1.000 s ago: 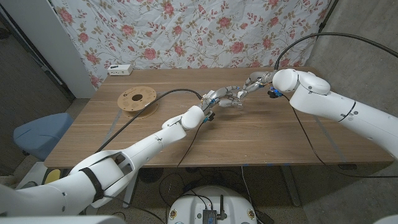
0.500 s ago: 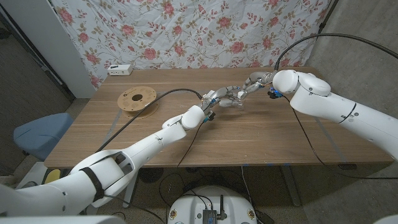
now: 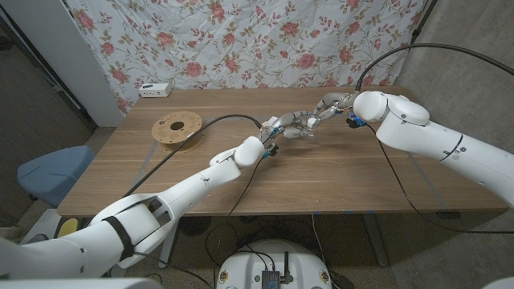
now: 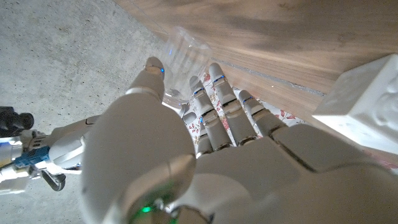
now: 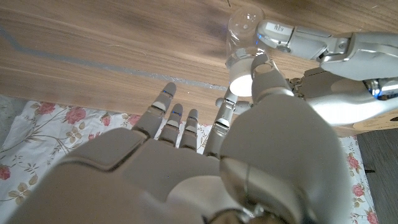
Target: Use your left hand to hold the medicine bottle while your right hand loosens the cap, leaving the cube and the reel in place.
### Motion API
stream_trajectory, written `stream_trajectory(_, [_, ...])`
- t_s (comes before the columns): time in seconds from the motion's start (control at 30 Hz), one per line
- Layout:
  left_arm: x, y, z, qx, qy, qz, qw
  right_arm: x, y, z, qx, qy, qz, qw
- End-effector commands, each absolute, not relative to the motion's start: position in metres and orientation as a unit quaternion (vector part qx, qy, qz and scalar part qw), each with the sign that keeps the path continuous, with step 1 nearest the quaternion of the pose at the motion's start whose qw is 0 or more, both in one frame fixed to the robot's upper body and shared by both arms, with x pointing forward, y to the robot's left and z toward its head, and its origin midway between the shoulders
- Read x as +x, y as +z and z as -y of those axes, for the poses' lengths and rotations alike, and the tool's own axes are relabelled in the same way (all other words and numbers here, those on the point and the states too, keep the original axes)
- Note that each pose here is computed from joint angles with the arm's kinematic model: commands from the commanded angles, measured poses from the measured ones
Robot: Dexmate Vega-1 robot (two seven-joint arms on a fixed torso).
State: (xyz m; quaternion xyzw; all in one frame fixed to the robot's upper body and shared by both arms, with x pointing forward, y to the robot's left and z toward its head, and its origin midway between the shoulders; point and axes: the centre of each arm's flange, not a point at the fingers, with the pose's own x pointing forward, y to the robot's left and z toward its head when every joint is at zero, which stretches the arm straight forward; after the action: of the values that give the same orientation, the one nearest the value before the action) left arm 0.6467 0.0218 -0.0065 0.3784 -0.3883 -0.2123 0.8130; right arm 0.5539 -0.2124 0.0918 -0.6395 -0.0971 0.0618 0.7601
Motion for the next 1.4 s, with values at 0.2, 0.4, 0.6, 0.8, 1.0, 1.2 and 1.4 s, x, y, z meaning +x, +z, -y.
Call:
stream_trajectory(0.2, [0.6450, -0.0097, -0.0229, 0.378, -0.214, 0.385, 0.814, 0.5521, 0.0899, 0.2155, -0.627, 0.073, 0.092, 0.770])
stream_trajectory(0.4, [0.6461, -0.0098, -0.0224, 0.377, -0.215, 0.386, 0.814, 0.5520, 0.0897, 0.2162, -0.621, 0.079, 0.094, 0.774])
stream_trajectory(0.6, [0.6467, -0.0093, -0.0222, 0.377, -0.214, 0.386, 0.814, 0.5533, 0.0905, 0.2168, -0.616, 0.083, 0.098, 0.777])
stream_trajectory(0.8, [0.6466, -0.0097, -0.0223, 0.377, -0.213, 0.385, 0.815, 0.5549, 0.0910, 0.2166, -0.615, 0.085, 0.102, 0.778])
stream_trajectory(1.0, [0.6467, -0.0102, -0.0223, 0.376, -0.212, 0.384, 0.816, 0.5555, 0.0910, 0.2179, -0.610, 0.087, 0.106, 0.781])
stream_trajectory(1.2, [0.6468, -0.0103, -0.0221, 0.377, -0.213, 0.385, 0.815, 0.5557, 0.0906, 0.2194, -0.605, 0.088, 0.110, 0.783])
stream_trajectory(1.4, [0.6467, -0.0105, -0.0220, 0.377, -0.214, 0.385, 0.815, 0.5551, 0.0902, 0.2204, -0.602, 0.090, 0.110, 0.785])
